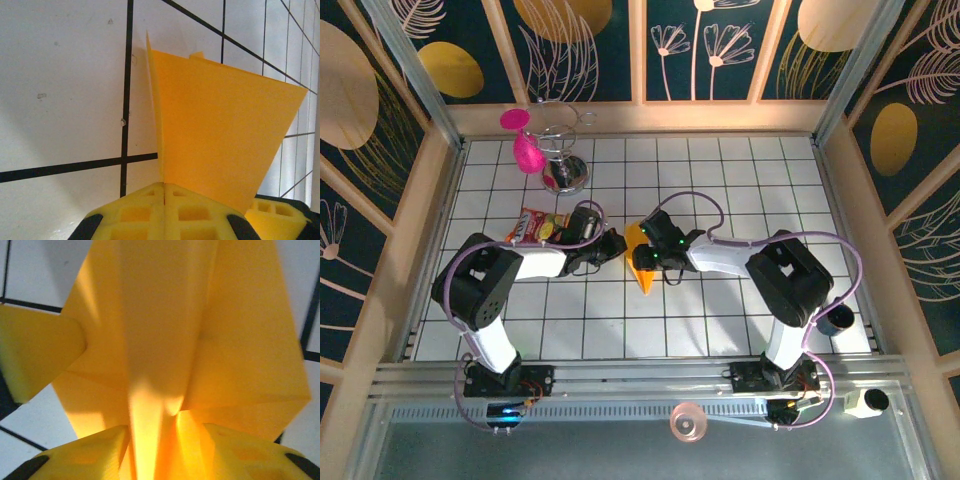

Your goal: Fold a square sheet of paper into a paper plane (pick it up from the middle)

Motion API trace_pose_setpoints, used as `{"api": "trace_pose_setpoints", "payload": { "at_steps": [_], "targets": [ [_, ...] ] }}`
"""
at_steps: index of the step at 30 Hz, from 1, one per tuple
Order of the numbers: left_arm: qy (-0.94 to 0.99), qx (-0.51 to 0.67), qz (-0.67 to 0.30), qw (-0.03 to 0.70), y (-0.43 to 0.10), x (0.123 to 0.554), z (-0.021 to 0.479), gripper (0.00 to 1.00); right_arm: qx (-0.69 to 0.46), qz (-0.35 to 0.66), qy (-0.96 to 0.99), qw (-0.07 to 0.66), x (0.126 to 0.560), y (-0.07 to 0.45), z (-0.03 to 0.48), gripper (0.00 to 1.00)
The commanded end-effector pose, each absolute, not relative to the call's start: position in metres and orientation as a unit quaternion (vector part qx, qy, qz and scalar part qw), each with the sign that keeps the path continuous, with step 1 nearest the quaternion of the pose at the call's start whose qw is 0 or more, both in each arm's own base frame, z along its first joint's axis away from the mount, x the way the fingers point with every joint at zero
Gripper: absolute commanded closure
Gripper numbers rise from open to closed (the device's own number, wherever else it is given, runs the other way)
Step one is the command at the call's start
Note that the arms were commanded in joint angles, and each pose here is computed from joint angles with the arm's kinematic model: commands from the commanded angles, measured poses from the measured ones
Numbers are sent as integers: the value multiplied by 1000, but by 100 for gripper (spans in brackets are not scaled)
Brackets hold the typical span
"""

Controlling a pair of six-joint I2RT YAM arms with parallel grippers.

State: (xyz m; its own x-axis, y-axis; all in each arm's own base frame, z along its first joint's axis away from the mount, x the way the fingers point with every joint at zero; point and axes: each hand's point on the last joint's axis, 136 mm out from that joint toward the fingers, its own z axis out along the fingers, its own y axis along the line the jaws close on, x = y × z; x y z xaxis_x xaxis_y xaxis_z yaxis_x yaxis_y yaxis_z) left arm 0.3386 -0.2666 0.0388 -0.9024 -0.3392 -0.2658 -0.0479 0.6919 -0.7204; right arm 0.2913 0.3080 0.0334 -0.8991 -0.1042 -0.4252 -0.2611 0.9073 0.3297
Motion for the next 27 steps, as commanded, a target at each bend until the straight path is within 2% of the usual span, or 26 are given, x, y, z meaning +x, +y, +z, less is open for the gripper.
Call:
{"api": "trace_pose_setpoints", "payload": {
  "at_steps": [1, 9, 14, 22, 27],
  "targets": [
    [898, -96, -384, 195, -273, 341, 42, 100, -68, 172, 955, 232, 298, 298, 51, 62],
    [896, -97, -388, 194, -274, 342, 43, 100, -69, 197, 956, 208, 290, 308, 44, 70],
    [895, -97, -388, 195, -274, 342, 45, 99, -66, 199, 958, 194, 286, 310, 37, 71],
    [896, -101, -382, 203, -271, 345, 48, 88, -70, 200, 961, 179, 282, 311, 32, 72],
    [899, -108, -365, 216, -264, 347, 51, 76, -66, 191, 965, 169, 279, 309, 27, 72]
  ]
}}
